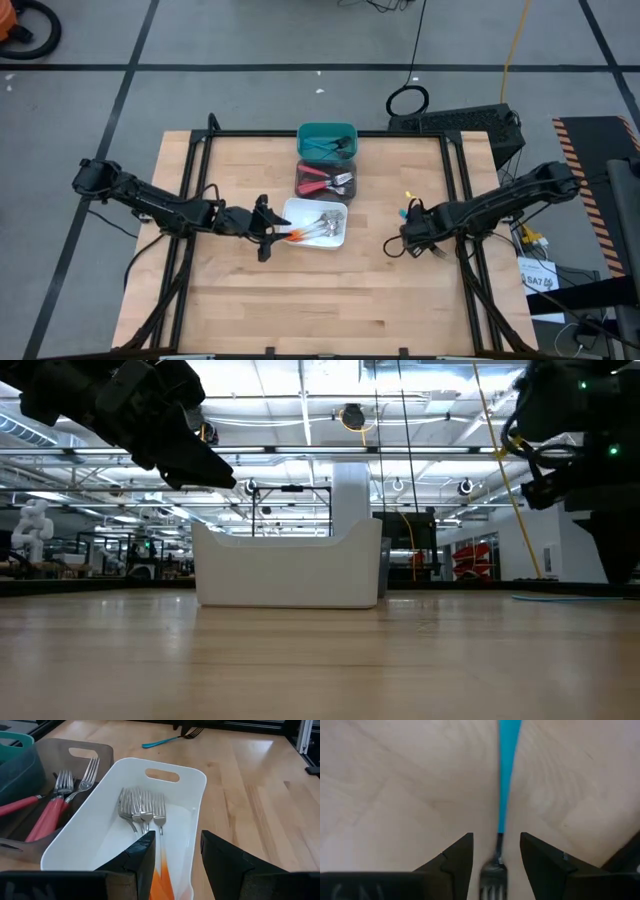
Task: Sort silverware by color (type)
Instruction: Put the blue fork into the blue bin
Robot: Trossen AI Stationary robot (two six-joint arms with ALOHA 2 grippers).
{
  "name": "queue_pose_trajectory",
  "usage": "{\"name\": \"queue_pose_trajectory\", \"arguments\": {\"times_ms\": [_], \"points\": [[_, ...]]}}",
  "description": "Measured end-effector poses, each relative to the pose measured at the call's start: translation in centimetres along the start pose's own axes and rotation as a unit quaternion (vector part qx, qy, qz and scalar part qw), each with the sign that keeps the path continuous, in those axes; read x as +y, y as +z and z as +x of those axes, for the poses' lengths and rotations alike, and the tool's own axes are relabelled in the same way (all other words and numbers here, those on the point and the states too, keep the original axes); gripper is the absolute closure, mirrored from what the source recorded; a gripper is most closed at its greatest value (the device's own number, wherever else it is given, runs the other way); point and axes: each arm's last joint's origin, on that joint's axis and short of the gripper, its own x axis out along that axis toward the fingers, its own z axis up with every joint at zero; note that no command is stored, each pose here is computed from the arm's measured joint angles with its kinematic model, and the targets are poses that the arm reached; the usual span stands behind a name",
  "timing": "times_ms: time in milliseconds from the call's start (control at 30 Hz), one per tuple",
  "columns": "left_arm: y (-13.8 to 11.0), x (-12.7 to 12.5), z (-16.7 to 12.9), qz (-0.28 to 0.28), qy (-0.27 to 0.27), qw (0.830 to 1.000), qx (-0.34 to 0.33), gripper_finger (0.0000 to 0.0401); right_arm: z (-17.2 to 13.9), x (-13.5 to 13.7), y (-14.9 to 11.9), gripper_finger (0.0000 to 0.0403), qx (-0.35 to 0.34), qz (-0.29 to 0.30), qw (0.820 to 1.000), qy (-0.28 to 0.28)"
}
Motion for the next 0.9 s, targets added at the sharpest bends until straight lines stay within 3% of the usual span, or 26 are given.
{"name": "queue_pose_trajectory", "arguments": {"times_ms": [500, 633, 800, 900], "points": [[0.0, 0.0, 0.0, -0.007, 0.000, 1.000, 0.000, 0.0244, 3.4, -0.4, -0.6, 0.0252, 0.009, -0.004, 1.000, -0.020], [0.0, 0.0, 0.0, -0.007, 0.000, 1.000, -0.002, 0.0244, 3.7, -0.3, -0.6, 0.0289, 0.012, -0.001, 1.000, -0.024], [0.0, 0.0, 0.0, -0.007, 0.000, 1.000, -0.002, 0.0244, 4.0, -0.1, -0.5, 0.0376, 0.017, -0.007, 1.000, -0.023], [0.0, 0.0, 0.0, -0.005, 0.000, 1.000, -0.002, 0.0244, 4.0, 0.0, -0.5, 0.0390, 0.013, -0.015, 1.000, -0.017]]}}
